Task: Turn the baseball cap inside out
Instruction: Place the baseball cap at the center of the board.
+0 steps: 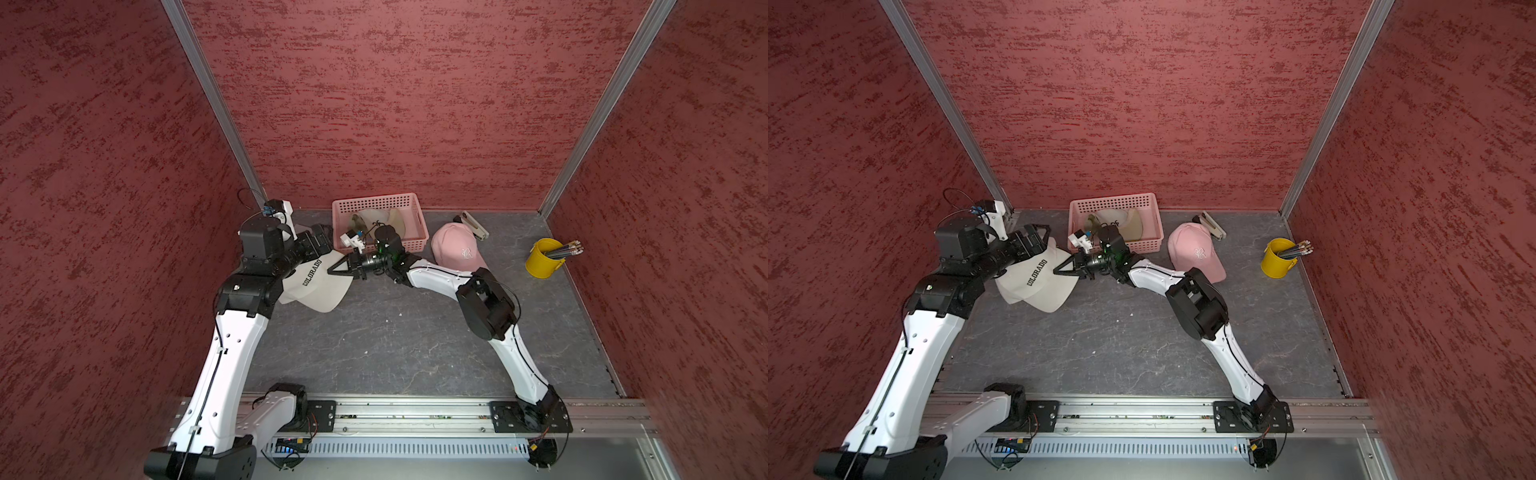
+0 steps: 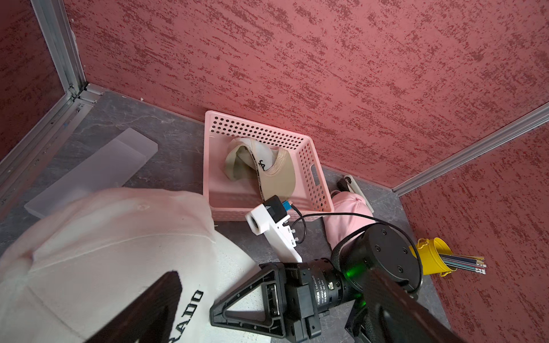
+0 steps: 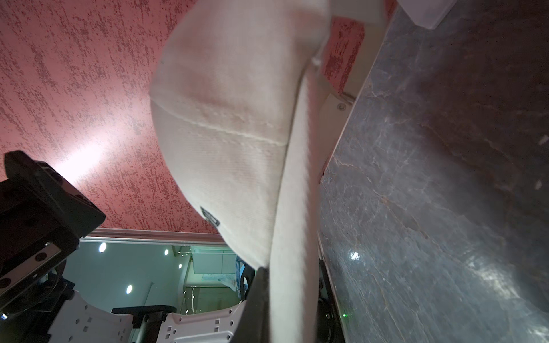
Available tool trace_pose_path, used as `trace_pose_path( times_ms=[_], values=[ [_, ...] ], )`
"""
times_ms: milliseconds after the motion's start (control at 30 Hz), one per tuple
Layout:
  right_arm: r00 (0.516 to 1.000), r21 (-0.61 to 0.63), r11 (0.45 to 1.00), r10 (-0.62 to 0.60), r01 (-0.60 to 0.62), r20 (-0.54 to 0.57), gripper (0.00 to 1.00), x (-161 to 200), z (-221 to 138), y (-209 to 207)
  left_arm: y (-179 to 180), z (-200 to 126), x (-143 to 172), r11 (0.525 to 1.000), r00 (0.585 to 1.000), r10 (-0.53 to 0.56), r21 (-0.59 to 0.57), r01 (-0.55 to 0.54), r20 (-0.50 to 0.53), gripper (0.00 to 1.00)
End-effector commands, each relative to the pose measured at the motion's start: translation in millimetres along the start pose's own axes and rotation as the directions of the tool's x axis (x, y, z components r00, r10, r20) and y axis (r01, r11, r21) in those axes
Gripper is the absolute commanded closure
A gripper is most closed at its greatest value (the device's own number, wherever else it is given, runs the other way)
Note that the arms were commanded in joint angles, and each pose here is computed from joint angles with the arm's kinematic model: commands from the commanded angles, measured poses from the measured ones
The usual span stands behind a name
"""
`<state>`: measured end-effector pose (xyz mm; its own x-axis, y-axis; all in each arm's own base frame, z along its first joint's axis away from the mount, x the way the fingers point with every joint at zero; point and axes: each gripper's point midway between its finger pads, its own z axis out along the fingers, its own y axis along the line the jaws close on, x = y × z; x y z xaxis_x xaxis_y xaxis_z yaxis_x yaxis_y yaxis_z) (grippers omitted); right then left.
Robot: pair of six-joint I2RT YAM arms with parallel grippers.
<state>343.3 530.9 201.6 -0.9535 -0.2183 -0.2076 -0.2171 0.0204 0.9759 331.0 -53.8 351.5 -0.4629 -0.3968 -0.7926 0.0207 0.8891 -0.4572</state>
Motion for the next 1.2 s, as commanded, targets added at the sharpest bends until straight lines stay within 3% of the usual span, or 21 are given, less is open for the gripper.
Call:
trace_pose_path(
  times_ms=[0, 833, 1167],
  values=[
    [0.996, -0.050, 0.995, -0.088, 0.087, -0.012, 1.00, -6, 7, 12, 1, 2, -5, 1.000, 1.000, 0.012, 0.002, -0.012, 0.016, 0.00],
    [0.999, 0.079, 0.996, -0.035, 0.035, -0.009, 1.00, -14, 24, -67, 6, 10, -5, 1.000, 1.000, 0.026, -0.017, -0.026, 0.015, 0.00],
    [0.999, 0.136, 0.990, -0.034, 0.033, 0.009, 0.91, -13, 22, -87, 6, 9, -5, 1.000, 0.999, 0.027, -0.014, -0.027, 0.018, 0.00]
  ],
)
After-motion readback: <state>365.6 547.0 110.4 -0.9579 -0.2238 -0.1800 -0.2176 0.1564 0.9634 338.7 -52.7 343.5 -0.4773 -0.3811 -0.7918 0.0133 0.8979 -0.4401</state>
